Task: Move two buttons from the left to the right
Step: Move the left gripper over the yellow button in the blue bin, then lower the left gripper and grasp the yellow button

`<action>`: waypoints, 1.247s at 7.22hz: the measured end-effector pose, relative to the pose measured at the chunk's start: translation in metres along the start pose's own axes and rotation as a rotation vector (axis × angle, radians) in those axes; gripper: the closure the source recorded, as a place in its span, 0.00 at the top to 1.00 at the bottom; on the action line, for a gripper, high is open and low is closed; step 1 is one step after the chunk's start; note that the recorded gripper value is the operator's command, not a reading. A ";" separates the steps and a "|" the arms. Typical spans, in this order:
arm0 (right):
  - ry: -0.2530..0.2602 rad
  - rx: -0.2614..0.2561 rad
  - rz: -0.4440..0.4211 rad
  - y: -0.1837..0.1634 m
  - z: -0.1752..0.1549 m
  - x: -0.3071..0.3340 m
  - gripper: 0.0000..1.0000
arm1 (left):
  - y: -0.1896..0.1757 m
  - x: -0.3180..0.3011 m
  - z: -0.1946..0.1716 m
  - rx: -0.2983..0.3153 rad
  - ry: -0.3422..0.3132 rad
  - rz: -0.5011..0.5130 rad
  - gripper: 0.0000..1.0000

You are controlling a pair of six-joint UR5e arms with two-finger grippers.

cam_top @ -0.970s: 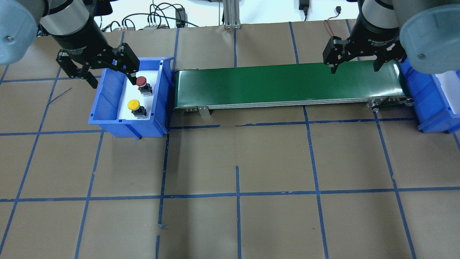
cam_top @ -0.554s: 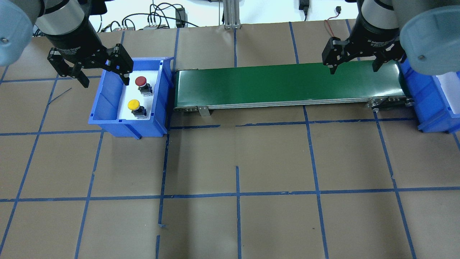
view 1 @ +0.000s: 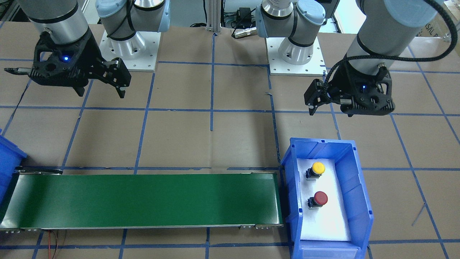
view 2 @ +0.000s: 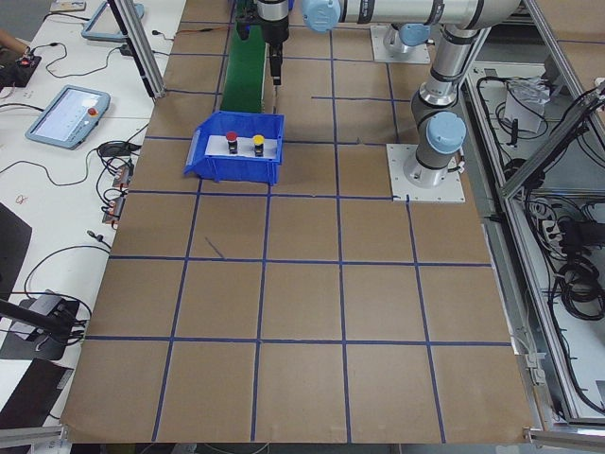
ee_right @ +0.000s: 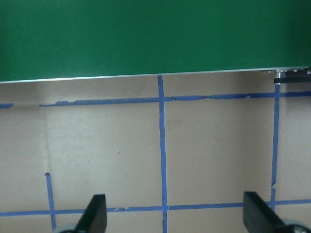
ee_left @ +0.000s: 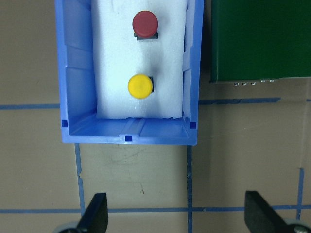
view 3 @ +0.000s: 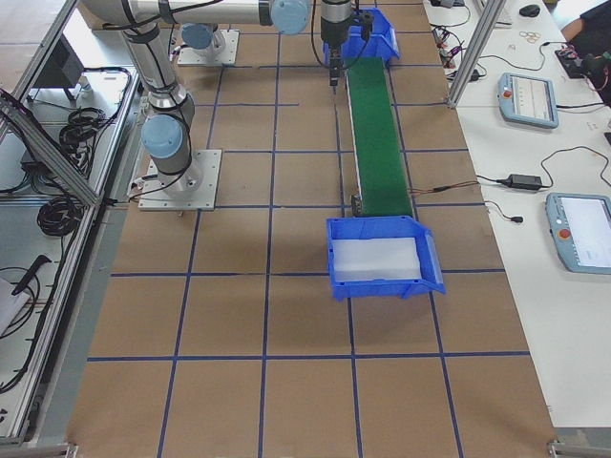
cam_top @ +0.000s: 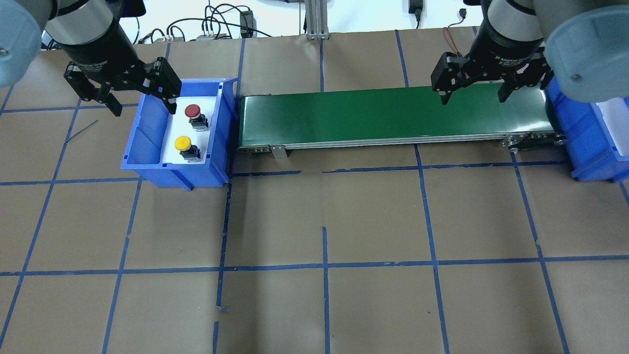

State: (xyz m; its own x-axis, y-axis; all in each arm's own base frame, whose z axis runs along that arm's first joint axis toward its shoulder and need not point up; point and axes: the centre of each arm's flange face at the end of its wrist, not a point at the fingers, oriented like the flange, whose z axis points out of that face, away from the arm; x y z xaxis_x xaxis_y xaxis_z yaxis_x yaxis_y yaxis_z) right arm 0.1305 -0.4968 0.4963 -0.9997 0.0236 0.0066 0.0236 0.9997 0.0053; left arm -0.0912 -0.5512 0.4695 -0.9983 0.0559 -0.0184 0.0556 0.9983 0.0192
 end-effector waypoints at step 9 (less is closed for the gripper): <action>-0.008 -0.054 0.011 0.003 -0.005 0.005 1.00 | -0.071 -0.044 0.180 -0.039 0.011 -0.041 0.97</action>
State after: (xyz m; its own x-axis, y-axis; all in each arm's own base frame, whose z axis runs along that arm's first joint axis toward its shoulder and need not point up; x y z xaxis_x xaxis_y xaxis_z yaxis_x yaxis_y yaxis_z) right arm 0.1261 -0.4938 0.5011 -0.9994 0.0347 -0.0008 0.0346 0.9977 0.0591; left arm -0.0481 -0.6211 0.2886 -0.9998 0.0149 -0.0089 0.0144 0.9982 0.0575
